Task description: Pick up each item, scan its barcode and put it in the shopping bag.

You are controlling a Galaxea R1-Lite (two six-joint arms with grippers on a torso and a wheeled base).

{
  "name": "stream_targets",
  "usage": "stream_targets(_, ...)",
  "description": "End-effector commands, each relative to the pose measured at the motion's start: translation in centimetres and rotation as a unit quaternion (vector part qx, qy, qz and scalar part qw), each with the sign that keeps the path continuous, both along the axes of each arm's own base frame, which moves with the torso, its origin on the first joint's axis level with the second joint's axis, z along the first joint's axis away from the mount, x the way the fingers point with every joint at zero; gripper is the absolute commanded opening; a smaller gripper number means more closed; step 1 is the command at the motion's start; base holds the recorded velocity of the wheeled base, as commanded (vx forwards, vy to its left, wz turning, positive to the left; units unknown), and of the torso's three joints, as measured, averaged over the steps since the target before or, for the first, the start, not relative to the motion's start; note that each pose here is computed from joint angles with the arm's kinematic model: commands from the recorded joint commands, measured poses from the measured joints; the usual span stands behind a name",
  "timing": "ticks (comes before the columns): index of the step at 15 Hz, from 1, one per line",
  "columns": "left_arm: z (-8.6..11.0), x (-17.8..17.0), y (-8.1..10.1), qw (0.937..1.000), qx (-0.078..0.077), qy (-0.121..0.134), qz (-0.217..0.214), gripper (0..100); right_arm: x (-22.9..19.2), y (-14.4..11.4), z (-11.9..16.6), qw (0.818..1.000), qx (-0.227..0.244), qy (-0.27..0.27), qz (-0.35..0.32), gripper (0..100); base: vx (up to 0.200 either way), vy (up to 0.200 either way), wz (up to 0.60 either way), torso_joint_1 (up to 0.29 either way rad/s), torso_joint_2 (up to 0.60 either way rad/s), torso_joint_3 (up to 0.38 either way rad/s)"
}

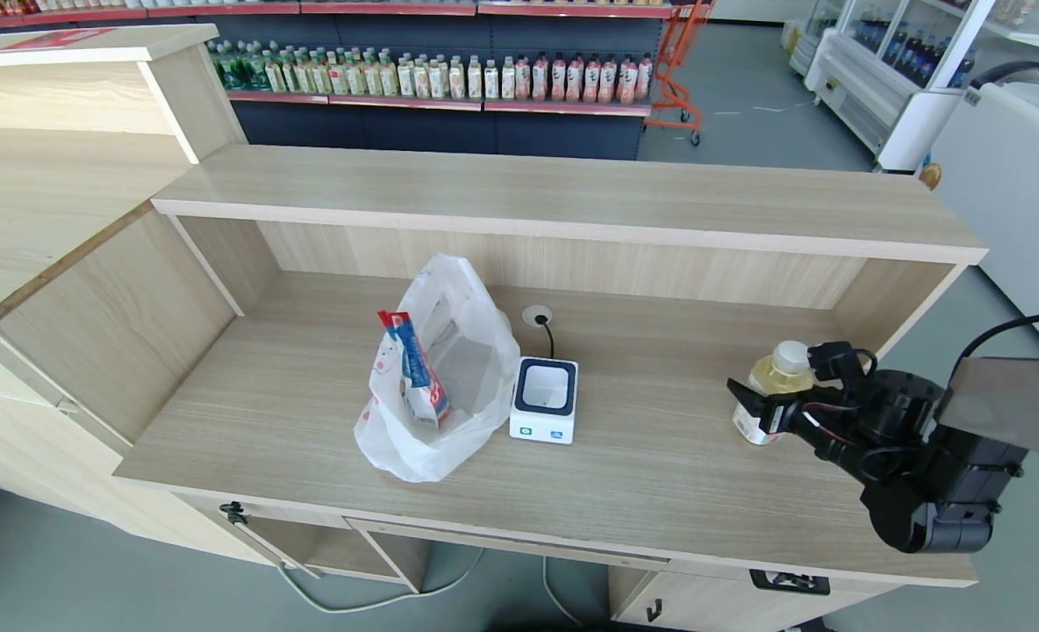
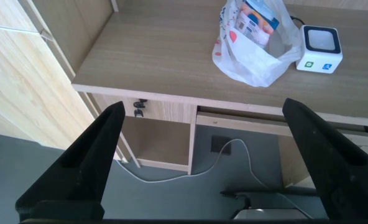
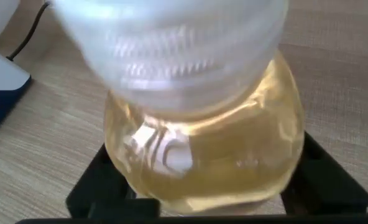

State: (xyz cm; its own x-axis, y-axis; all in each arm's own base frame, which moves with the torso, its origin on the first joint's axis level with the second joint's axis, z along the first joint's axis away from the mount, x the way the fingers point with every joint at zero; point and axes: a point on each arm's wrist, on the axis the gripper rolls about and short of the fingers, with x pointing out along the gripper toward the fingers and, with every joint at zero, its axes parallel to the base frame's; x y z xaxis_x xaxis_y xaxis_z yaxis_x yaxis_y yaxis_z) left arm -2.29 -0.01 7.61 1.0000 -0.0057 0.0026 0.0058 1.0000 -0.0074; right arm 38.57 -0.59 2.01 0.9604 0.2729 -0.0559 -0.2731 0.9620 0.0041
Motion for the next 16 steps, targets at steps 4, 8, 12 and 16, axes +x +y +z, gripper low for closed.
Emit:
stream_targets(4,0.0,0.0,0.0,1.0,0.0,0.0,0.0,100,-0.1,0.1,-0.5,0.999,-0.038,-0.003,0.006,0,0.0,0.0,0.0,0.0,0.0,0.0)
stream_targets(8,0.0,0.0,0.0,1.0,0.0,0.0,0.0,100,-0.9,0.2,-0.9,0.998,-0.062,0.005,0.021,0,0.0,0.0,0.0,0.0,0.0,0.0)
stream_targets(12,0.0,0.0,0.0,1.0,0.0,0.0,0.0,100,-1.6,0.4,3.4,0.998,0.014,0.015,0.056,0,0.0,0.0,0.0,0.0,0.0,0.0)
stream_targets(16,0.0,0.0,0.0,1.0,0.0,0.0,0.0,100,-6.2,1.7,11.2,0.96,0.138,0.114,0.214,0,0.0,0.0,0.0,0.0,0.0,0.0)
